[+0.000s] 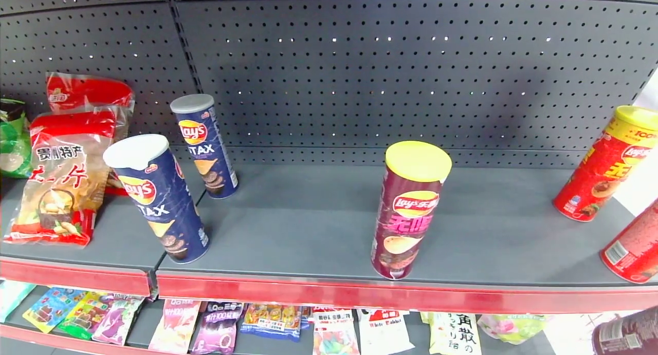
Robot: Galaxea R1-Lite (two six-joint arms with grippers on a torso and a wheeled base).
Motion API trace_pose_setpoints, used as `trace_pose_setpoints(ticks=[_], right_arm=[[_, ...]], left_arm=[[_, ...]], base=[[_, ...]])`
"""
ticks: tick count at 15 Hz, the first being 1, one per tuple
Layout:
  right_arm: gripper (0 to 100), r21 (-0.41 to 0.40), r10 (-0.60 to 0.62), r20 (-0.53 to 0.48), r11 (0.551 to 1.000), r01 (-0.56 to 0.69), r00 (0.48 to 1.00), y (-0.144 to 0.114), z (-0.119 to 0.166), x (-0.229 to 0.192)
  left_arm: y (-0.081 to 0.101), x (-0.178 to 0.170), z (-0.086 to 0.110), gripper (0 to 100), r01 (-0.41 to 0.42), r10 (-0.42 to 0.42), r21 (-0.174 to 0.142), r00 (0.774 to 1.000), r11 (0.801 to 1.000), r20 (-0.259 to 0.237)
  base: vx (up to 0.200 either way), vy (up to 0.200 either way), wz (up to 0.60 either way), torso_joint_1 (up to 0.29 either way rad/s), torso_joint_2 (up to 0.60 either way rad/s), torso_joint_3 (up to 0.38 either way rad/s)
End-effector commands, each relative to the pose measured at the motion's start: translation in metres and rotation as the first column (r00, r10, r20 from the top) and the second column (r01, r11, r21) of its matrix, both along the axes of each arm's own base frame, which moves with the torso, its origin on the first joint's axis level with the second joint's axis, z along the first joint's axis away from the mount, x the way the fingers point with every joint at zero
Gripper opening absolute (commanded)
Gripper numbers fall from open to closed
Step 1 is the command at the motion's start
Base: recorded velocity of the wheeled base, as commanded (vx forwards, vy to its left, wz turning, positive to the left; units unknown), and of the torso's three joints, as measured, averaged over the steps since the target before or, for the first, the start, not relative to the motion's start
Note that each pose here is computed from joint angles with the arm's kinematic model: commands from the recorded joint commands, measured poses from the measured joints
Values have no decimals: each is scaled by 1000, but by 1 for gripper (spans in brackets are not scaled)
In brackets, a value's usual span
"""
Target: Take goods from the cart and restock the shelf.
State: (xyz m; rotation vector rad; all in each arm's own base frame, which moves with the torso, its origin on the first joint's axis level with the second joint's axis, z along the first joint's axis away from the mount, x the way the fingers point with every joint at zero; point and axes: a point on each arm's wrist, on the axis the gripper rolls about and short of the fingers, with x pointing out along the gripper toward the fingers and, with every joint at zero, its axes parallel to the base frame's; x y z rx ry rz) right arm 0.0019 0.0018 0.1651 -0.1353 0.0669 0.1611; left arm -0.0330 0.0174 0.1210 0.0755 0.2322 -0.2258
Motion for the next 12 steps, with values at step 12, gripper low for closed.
trace_pose_setpoints(ticks=[12], right_arm=[[0, 19, 283, -139, 959, -284, 949, 67, 86, 262]], left_arm=[[3, -6, -30, 100, -71, 73, -42, 996, 997, 56]], base=[[0, 0, 0, 0, 0, 0]])
